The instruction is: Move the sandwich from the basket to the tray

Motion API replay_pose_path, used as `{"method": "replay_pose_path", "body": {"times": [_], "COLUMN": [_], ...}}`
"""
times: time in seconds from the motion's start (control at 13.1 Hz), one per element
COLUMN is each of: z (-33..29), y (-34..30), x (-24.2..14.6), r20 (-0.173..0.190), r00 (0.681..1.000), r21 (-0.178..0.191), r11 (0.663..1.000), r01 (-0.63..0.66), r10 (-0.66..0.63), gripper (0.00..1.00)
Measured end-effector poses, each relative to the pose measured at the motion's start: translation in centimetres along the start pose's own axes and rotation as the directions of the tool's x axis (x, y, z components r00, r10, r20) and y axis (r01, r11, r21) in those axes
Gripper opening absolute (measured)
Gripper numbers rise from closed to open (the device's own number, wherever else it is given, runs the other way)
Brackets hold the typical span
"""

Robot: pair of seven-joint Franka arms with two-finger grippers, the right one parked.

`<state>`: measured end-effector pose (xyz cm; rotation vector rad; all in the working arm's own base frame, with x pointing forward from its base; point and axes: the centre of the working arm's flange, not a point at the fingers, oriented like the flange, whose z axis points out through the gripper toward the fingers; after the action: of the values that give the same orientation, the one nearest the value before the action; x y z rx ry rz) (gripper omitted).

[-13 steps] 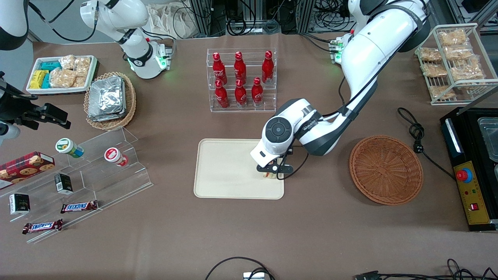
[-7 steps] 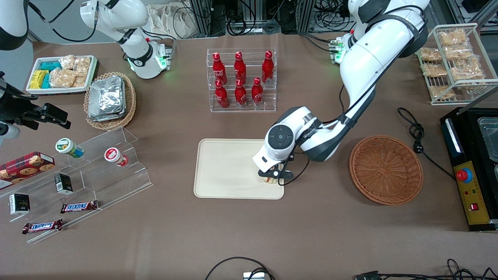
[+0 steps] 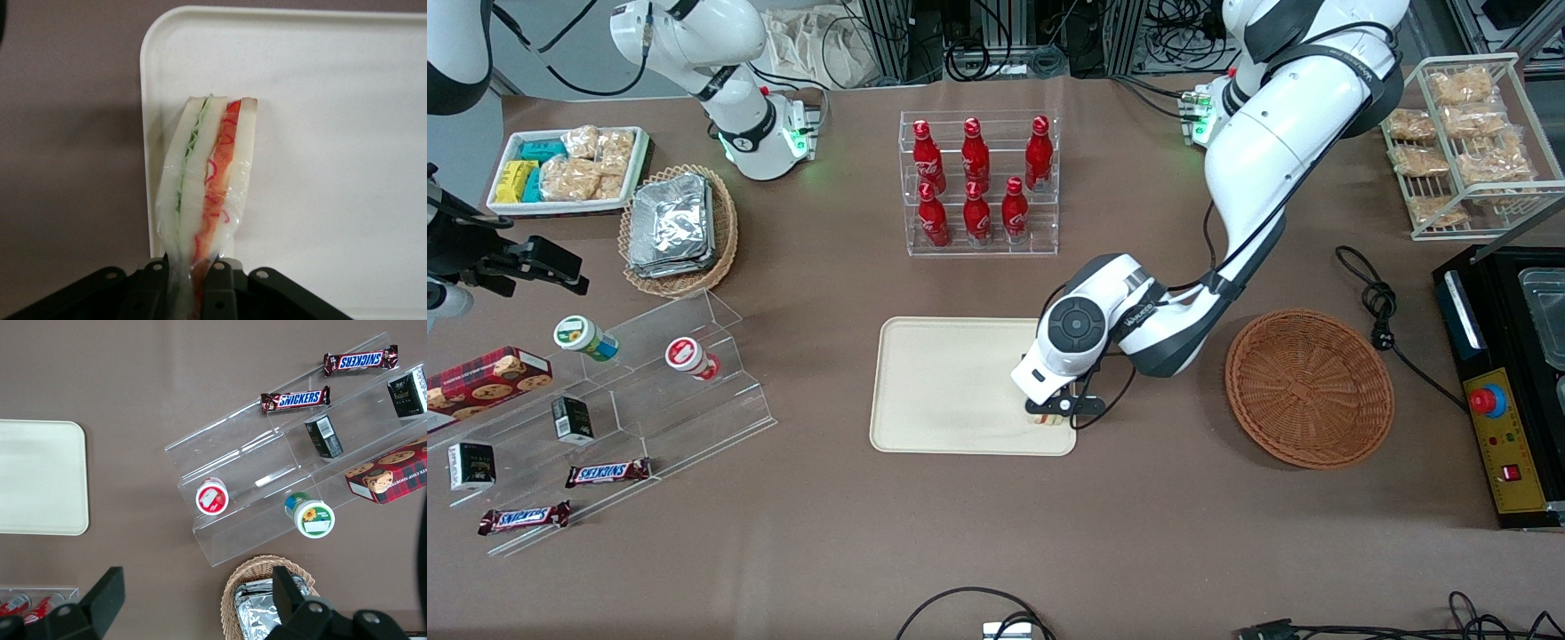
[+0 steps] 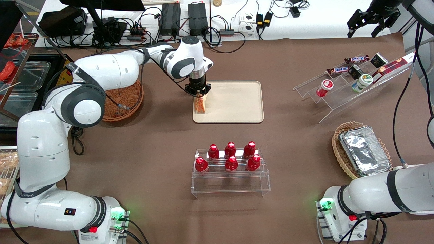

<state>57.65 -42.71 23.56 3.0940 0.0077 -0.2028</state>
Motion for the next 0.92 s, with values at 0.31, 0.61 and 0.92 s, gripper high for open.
{"method": "replay_pose_path", "body": {"times": [0.31,0.61,0.92], "z": [-0.9,-0.7,-4.5], "y": [0.1,0.1,0.3], "x": [0.5,0.7,1.0], "r20": [0.008,0.007,-0.044], "r00": [1.000,1.000,0.998], "r21": [-0.035,-0.038,-0.056], "r11": [0.999,0.999,0.998], "r01": [0.026,0.029,0.031], "r10": [-0.026,-0.029,-0.033], "gripper": [0.22,0.66,1.00]}}
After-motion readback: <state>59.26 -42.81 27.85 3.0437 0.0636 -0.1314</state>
